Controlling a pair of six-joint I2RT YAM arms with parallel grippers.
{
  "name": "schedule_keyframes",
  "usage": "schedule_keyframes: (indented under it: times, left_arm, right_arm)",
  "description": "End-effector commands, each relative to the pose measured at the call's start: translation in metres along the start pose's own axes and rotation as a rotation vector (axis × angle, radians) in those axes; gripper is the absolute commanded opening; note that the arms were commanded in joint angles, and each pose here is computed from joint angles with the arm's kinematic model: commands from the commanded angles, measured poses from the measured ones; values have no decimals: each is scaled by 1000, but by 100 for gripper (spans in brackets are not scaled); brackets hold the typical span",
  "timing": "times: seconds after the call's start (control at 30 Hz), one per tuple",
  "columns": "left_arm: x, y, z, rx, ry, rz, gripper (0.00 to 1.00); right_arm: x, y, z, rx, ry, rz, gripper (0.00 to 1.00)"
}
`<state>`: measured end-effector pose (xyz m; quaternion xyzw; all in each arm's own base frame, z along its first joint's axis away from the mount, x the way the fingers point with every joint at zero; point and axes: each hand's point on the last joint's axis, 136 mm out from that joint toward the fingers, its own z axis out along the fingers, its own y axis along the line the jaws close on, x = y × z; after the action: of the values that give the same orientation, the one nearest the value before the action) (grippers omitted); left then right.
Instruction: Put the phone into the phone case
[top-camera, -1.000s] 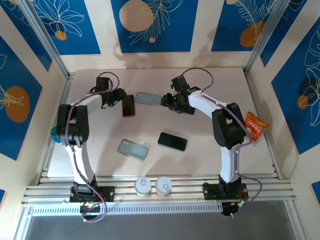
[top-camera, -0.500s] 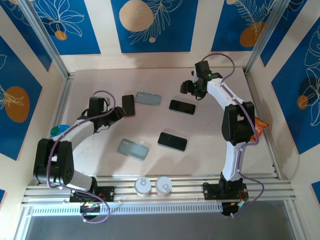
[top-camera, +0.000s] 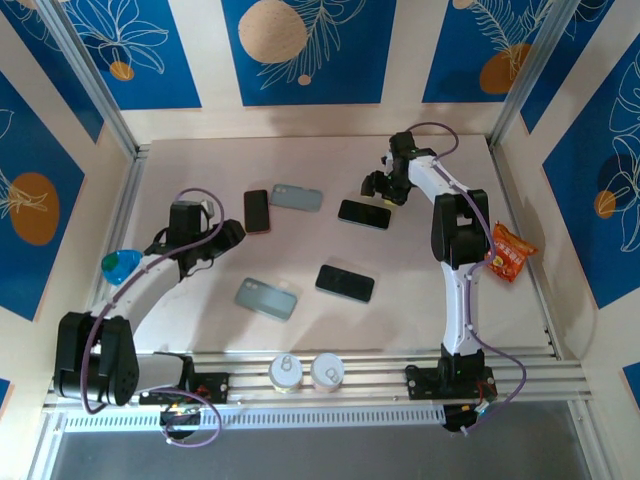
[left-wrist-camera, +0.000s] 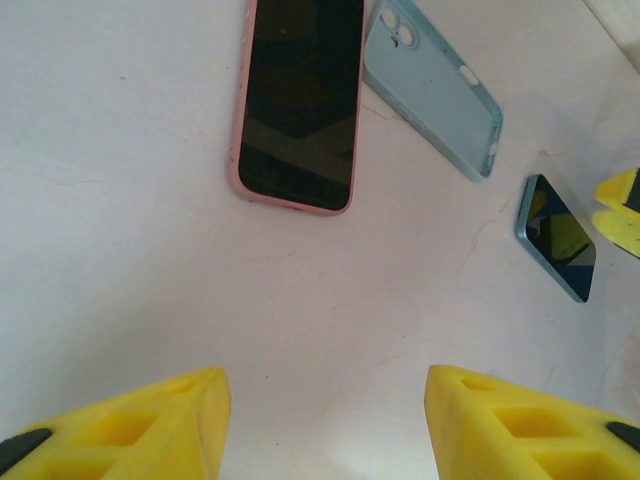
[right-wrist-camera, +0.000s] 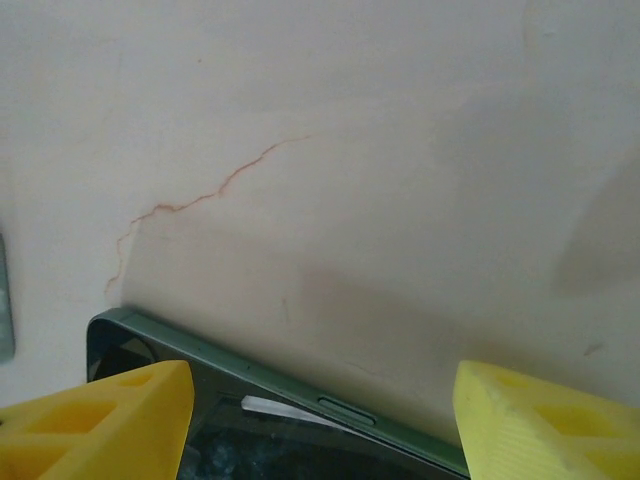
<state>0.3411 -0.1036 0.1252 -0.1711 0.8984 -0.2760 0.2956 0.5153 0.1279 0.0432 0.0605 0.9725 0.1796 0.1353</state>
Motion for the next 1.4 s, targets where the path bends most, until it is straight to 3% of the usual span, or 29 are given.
schedule_keyframes:
  times: [0.0,0.43,0.77,1.17,1.37]
  left_arm:
    - [6,4,-2,-15,6,8,55]
    - [9,3,-1,0,9,3,55]
    - [15,6,2,14,15,-15,55]
    - [21,8,0,19,26,10,55]
    - [23,10,4,13,36,10,56]
  right_arm:
    - [-1,7,-7,-45,7,9,69]
    - [61,8,-5,-29,66,52,68]
    - [109,44,-19,-51,99,-20,69]
    - [92,49,-19,233,31,-360,82]
    - [89,56,-2,244,56,-400,88]
